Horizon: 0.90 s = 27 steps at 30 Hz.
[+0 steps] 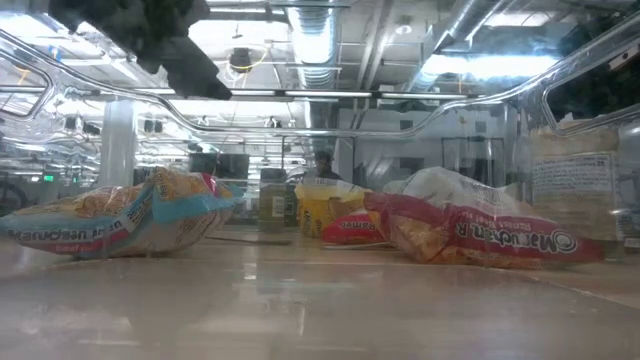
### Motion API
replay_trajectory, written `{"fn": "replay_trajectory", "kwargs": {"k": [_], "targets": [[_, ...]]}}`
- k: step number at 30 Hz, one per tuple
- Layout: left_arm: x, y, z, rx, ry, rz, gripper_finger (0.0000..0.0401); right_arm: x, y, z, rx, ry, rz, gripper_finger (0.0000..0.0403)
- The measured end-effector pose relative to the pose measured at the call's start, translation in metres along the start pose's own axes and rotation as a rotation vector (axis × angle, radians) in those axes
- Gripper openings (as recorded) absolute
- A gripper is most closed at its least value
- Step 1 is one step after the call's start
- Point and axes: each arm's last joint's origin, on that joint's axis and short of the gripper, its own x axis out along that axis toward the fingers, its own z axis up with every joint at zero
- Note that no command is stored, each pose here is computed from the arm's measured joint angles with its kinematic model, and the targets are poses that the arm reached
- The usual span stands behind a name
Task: Pick & Place Food Item
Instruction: Put the left black spoon into the white bin
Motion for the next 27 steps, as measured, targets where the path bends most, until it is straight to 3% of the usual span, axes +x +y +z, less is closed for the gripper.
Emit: {"fn": "replay_trajectory", "kwargs": {"k": [13,27], "targets": [[0.008,-0.011,-0.013,0.012,-0.155,-0.032,0.0269,0.0,0.0,0.0,0.0,0.0,0.0,0.0],[0.013,-0.013,-0.035,-0.059,-0.16,-0.057,0.0222,0.0,0.0,0.0,0.0,0.0,0.0,0.0]]}}
